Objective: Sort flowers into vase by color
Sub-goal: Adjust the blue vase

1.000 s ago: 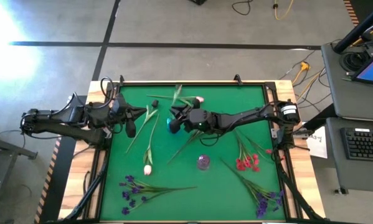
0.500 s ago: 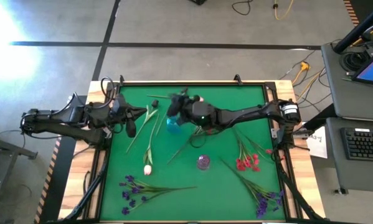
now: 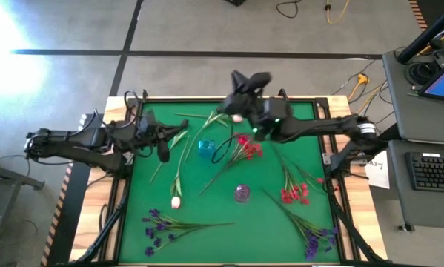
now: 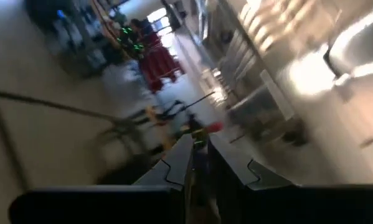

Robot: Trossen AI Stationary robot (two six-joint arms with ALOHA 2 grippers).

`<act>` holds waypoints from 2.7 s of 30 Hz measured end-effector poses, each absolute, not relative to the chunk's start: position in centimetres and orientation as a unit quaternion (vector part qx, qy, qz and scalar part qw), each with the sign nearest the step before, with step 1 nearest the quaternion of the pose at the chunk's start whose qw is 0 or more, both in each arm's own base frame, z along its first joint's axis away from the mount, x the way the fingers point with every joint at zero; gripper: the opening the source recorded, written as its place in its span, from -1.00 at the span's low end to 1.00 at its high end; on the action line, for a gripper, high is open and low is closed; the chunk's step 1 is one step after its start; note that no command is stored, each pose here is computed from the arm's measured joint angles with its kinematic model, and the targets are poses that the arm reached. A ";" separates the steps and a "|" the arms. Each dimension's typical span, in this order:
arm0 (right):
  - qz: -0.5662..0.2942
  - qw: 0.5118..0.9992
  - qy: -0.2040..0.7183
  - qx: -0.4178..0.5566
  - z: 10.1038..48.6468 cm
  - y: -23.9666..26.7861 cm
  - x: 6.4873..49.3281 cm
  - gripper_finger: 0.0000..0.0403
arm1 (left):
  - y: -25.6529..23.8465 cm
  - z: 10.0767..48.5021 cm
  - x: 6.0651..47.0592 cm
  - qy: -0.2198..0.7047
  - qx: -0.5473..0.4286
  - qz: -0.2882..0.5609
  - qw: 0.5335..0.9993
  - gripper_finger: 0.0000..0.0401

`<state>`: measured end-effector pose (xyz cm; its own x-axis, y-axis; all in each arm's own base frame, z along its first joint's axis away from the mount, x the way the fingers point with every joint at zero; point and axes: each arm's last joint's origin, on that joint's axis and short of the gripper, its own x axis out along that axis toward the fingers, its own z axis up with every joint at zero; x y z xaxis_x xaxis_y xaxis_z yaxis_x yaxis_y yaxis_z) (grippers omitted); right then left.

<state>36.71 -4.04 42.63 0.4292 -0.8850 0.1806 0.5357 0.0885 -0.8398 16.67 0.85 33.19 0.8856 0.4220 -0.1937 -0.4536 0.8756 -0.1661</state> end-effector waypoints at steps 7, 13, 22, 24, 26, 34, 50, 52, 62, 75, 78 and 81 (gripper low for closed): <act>-0.356 0.905 0.127 -0.194 44.1 -4.4 30.5 -0.78 | 3.9 33.0 17.7 0.164 -0.079 0.282 0.942 -1.00; -0.240 0.960 0.136 -0.055 44.1 -5.5 27.7 -0.78 | 9.2 30.3 18.5 0.257 -0.132 0.204 0.935 -1.00; -0.233 0.954 0.178 -0.056 43.2 -5.4 27.8 -0.78 | 17.5 25.6 18.6 0.263 -0.282 0.077 0.919 -1.00; -0.232 0.954 0.183 -0.056 43.0 -5.4 27.8 -0.78 | 17.9 24.6 19.2 0.282 -0.274 0.095 0.915 -1.00; -0.232 0.953 0.187 -0.057 43.0 -5.4 27.8 -0.78 | 18.1 24.0 19.7 0.293 -0.257 0.106 0.915 -1.00; -0.230 0.947 0.217 -0.053 42.1 -5.5 27.9 -0.78 | 18.2 22.9 20.7 0.341 -0.181 0.174 0.906 -1.00; -0.249 0.931 0.265 0.028 40.8 -5.4 27.5 -0.78 | 19.0 20.3 22.7 0.351 -0.195 0.169 0.900 -0.85; -0.249 0.931 0.265 0.028 40.8 -5.4 27.5 -0.78 | 19.1 19.7 22.9 0.362 -0.208 0.178 0.891 -0.75; -0.253 0.930 0.264 0.024 40.9 -5.4 27.5 -0.78 | 19.1 18.1 24.0 0.380 -0.211 0.182 0.882 -0.31; -0.302 0.919 0.251 0.043 40.9 -5.7 27.3 -0.78 | 18.5 16.4 25.3 0.403 -0.190 0.200 0.872 -0.34; -0.306 0.918 0.250 0.043 40.9 -5.7 27.3 -0.78 | 18.5 16.3 25.3 0.407 -0.186 0.209 0.870 -0.34; -0.316 0.915 0.247 0.044 40.9 -5.7 27.3 -0.78 | 18.6 16.2 25.2 0.414 -0.167 0.231 0.864 -0.34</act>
<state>27.31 -5.72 40.92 0.6778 -0.5564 -0.4806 0.6001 0.7963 -0.0755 25.22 18.64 16.21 0.5497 0.2612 -0.7935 -0.5384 0.8370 -0.0976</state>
